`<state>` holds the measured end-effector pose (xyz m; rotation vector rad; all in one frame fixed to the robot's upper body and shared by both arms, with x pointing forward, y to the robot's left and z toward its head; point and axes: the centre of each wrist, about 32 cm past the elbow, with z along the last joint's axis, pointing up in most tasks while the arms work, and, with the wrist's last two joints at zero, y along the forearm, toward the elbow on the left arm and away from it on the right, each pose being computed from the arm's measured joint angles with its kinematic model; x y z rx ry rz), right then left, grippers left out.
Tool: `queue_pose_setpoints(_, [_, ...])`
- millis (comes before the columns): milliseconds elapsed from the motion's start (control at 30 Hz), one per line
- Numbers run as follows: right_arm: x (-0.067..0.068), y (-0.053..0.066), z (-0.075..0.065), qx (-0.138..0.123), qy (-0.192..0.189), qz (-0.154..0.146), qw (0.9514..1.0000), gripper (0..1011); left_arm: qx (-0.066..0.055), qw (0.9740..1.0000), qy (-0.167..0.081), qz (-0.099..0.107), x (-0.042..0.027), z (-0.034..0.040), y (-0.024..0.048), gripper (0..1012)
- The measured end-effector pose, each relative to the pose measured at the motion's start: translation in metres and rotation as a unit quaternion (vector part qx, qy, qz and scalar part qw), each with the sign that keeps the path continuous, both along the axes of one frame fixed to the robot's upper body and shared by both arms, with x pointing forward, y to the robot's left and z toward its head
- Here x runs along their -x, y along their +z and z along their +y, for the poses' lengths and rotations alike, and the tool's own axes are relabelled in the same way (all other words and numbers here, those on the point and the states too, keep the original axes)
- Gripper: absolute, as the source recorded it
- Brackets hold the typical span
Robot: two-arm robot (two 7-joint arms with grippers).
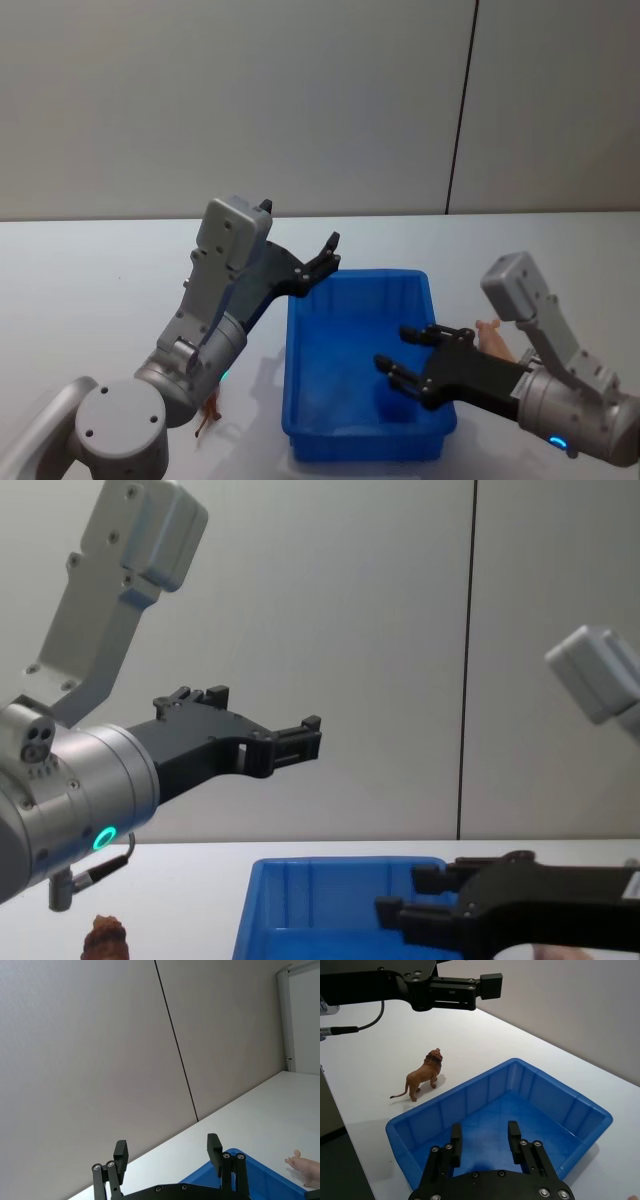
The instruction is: Pick up the two dolls from the table and place them into the box.
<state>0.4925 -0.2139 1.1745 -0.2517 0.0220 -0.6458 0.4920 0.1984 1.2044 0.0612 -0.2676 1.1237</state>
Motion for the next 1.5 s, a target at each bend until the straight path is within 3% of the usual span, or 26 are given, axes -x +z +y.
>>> queue_pose_setpoints(267, [-0.005, -0.002, 0.007, 0.0, 0.006, 0.003, 1.0, 747, 0.0, 1.0, 0.0, 0.0, 0.0, 0.0, 0.0, 1001])
queue_pose_setpoints(567, [-0.006, -0.002, 0.002, -0.002, -0.016, 0.003, 0.9999, 998, 0.0, 1.0, 0.0, 0.0, 0.0, 0.0, 0.0, 1001])
queue_pose_setpoints(1000, [0.004, -0.006, -0.025, -0.004, -0.089, 0.012, 0.996, 1001, 0.0, 1.0, 0.0, 0.0, 0.0, 0.0, 0.0, 1001])
queue_pose_setpoints(1200, [0.012, -0.011, -0.041, 0.0, -0.132, 0.019, 0.9911, 1001, 0.0, 1.0, 0.0, 0.0, 0.0, 0.0, 0.0, 1001])
queue_pose_setpoints(1500, [0.018, -0.017, -0.054, 0.013, -0.172, 0.032, 0.9844, 1001, 0.0, 1.0, 0.0, 0.0, 0.0, 0.0, 0.0, 1001])
